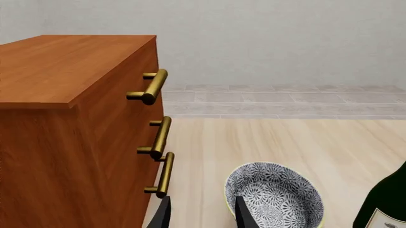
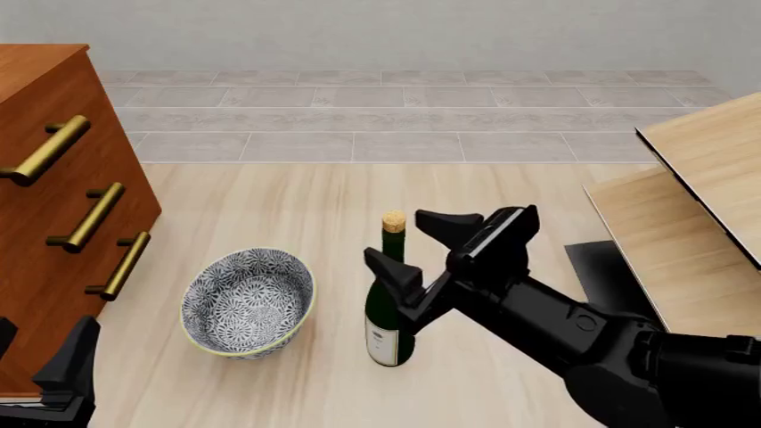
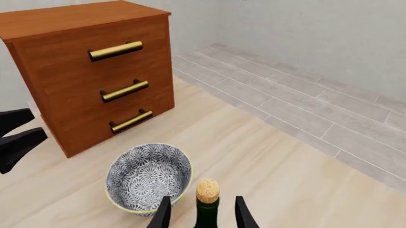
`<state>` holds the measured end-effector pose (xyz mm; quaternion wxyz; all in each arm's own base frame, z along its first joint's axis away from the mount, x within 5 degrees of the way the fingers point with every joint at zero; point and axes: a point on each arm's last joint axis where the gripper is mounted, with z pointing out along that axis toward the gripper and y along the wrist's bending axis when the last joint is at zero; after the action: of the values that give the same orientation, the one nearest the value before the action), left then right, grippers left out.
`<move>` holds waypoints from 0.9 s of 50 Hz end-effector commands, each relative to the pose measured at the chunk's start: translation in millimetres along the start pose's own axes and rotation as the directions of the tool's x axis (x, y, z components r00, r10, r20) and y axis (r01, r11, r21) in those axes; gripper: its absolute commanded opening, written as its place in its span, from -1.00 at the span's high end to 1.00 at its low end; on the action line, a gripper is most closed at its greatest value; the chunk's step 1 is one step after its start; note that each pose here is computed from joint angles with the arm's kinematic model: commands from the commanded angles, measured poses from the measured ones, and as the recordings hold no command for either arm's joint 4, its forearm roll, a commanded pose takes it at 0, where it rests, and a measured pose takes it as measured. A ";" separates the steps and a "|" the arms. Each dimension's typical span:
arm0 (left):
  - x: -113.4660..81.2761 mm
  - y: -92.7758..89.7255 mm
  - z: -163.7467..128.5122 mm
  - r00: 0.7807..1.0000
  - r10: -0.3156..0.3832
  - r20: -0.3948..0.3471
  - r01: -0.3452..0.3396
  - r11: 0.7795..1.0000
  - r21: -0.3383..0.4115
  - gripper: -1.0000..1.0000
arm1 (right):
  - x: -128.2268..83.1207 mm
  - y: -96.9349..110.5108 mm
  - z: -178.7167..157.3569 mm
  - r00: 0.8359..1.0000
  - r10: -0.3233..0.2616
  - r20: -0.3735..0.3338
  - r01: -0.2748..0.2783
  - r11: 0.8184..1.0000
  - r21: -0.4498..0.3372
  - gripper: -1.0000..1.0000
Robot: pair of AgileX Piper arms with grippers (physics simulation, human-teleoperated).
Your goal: Put the wine bottle on the wine rack.
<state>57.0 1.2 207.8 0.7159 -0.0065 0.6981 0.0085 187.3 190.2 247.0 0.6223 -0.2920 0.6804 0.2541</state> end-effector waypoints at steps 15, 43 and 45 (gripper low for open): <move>0.2 0.7 -0.5 1.000 0.003 -0.001 -0.003 1.000 -0.013 -1.00 | 5.7 -1.0 13.1 0.999 0.046 0.006 -0.046 0.999 0.004 -1.00; 0.2 1.2 -0.4 1.000 0.005 0.000 -0.005 1.000 -0.021 -1.00 | 6.6 -2.9 16.0 0.996 0.092 0.004 -0.092 0.996 0.010 1.00; 0.1 1.2 -0.4 1.000 0.002 0.000 -0.002 1.000 -0.021 -1.00 | 5.5 -2.2 14.7 0.996 0.092 0.004 -0.092 0.996 0.008 1.00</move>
<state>56.5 2.3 207.5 0.7154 -0.0121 0.6984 0.0167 200.8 198.6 239.8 0.6182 -0.2700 0.6873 0.2692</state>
